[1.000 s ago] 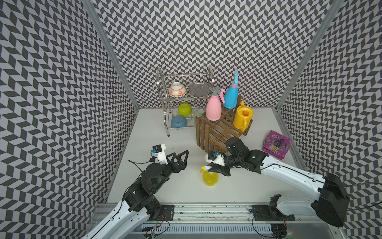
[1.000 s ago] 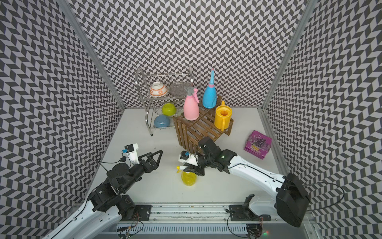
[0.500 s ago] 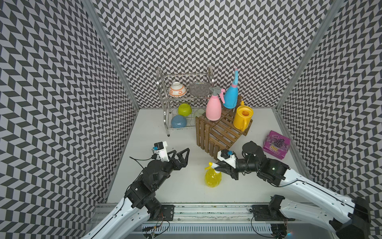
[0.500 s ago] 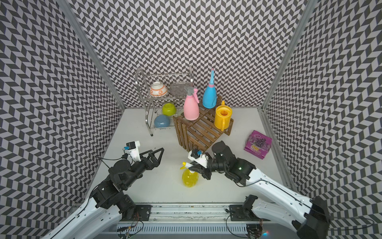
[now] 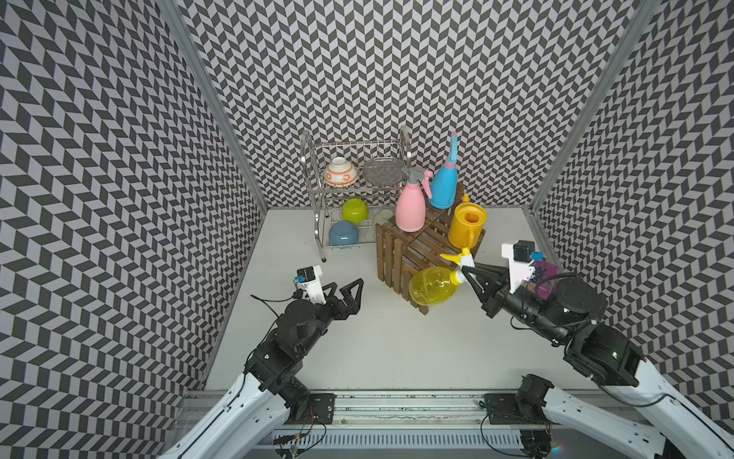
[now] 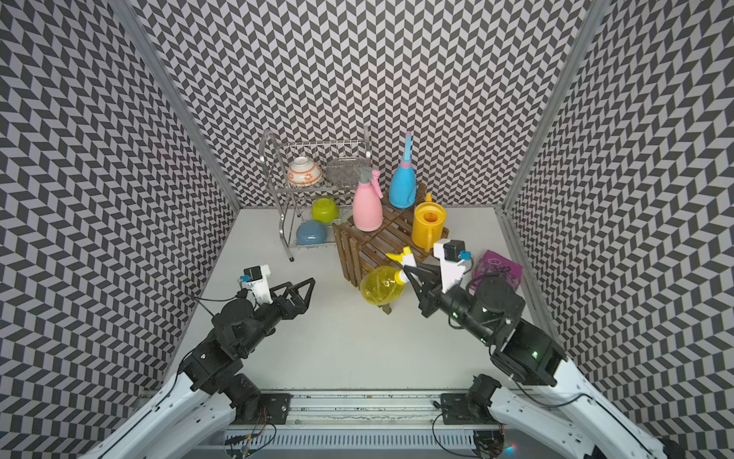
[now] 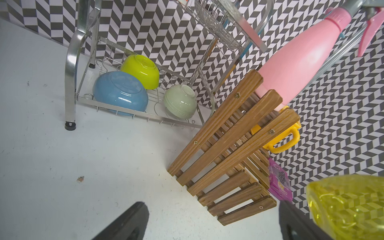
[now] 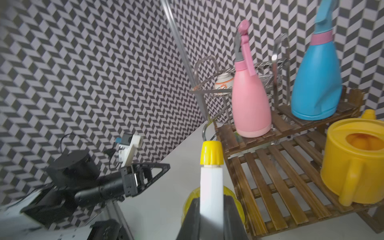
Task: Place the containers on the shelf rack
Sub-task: 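Pick up a container from the center of the board, then place the container on the shelf.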
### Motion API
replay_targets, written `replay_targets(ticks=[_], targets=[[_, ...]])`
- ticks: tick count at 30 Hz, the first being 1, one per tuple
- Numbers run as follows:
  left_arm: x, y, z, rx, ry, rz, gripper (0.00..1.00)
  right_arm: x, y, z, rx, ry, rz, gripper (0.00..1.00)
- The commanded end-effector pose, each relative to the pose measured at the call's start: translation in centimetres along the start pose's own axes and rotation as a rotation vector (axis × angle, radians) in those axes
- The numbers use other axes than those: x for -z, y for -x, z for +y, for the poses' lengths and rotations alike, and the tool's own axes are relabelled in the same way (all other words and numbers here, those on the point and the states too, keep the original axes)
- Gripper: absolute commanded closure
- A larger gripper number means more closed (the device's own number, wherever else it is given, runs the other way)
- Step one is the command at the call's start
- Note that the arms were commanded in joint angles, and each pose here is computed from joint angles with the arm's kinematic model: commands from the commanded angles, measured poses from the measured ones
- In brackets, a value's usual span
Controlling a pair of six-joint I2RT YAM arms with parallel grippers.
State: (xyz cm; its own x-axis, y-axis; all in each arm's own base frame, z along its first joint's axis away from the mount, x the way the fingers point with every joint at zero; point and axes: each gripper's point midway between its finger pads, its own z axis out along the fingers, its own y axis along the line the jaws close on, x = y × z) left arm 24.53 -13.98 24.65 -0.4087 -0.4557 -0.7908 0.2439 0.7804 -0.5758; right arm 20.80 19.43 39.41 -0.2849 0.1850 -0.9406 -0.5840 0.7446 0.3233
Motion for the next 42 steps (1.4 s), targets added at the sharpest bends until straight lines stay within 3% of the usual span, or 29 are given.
replay_targets(ticks=[1, 7, 11, 20, 42], targets=[[0.3, 2.3, -1.9, -0.02, -0.065, -0.043, 0.0, -1.7, 0.7, -3.3, -0.088, -0.23, -0.01, 1.0], [0.7, 2.6, -1.5, -0.018, -0.06, -0.052, 0.0, -4.7, 0.9, -5.7, -0.165, -0.447, 0.037, 1.0], [0.8, 2.5, -1.2, -0.008, -0.057, -0.052, 0.0, -5.9, 0.7, -6.3, -0.178, -0.507, 0.04, 1.0], [0.8, 2.2, -1.0, -0.004, -0.058, -0.043, 0.0, -8.9, 0.6, -6.6, -0.063, -0.607, 0.054, 0.99], [1.4, 2.2, -0.6, 0.008, -0.056, -0.052, 0.0, -11.1, -1.2, -5.6, 0.057, -0.614, 0.136, 0.82]])
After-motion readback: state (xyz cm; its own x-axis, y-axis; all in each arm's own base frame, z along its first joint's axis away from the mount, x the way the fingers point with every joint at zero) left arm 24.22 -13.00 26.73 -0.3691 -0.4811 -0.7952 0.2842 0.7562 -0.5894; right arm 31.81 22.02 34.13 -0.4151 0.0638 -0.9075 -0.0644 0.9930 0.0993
